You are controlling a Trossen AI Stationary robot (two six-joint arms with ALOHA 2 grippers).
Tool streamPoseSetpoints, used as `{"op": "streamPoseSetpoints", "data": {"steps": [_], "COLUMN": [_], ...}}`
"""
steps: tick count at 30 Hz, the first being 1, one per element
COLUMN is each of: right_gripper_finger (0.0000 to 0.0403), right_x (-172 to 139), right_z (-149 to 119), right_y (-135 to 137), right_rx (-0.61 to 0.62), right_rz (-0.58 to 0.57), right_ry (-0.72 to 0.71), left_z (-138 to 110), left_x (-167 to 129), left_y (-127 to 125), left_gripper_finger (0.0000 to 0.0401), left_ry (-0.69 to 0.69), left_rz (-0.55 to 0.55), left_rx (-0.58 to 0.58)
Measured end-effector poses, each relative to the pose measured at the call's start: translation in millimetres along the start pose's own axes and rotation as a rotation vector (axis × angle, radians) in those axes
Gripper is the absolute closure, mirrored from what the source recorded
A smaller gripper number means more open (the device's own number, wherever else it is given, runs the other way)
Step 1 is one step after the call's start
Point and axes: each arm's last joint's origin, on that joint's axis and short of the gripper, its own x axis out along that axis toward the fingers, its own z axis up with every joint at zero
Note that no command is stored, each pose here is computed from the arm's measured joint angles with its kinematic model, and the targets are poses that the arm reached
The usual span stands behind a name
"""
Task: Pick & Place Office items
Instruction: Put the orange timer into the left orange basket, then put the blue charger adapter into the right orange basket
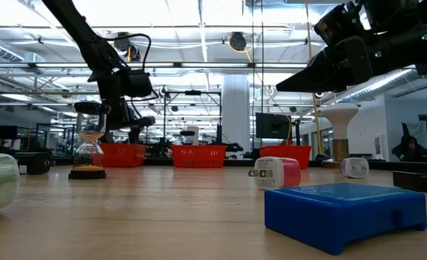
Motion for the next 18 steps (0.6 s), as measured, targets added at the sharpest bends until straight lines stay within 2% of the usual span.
{"op": "streamPoseSetpoints", "data": {"steps": [6,9,12,15,18], "right_gripper_finger": [0.0403,0.0403,0.0403,0.0403,0.0403], "right_x": [0.0,-0.1,0.0,-0.1,0.0], "right_z": [0.1,0.0,0.1,-0.2,-2.0], "right_y": [0.0,0.0,0.0,-0.1,0.1], "right_rx": [0.0,0.0,0.0,-0.001,0.031], "right_rz": [0.0,0.0,0.0,-0.002,-0.001], "right_ry": [-0.001,0.0,0.0,0.003,0.02], "left_z": [0.0,-5.0,-19.7,-44.3,-69.7], "left_x": [-13.1,-28.1,-44.8,-55.3,-61.1], "left_y": [0.8,-1.7,-7.3,-10.1,-5.9], "left_gripper_finger": [0.0172,0.0199,0.0242,0.0293,0.034], "left_ry": [-0.013,-0.028,-0.107,-0.205,-0.33], "left_rz": [-0.016,-0.031,-0.059,-0.187,-0.337], "left_rx": [0.081,0.201,0.357,0.504,0.577]}}
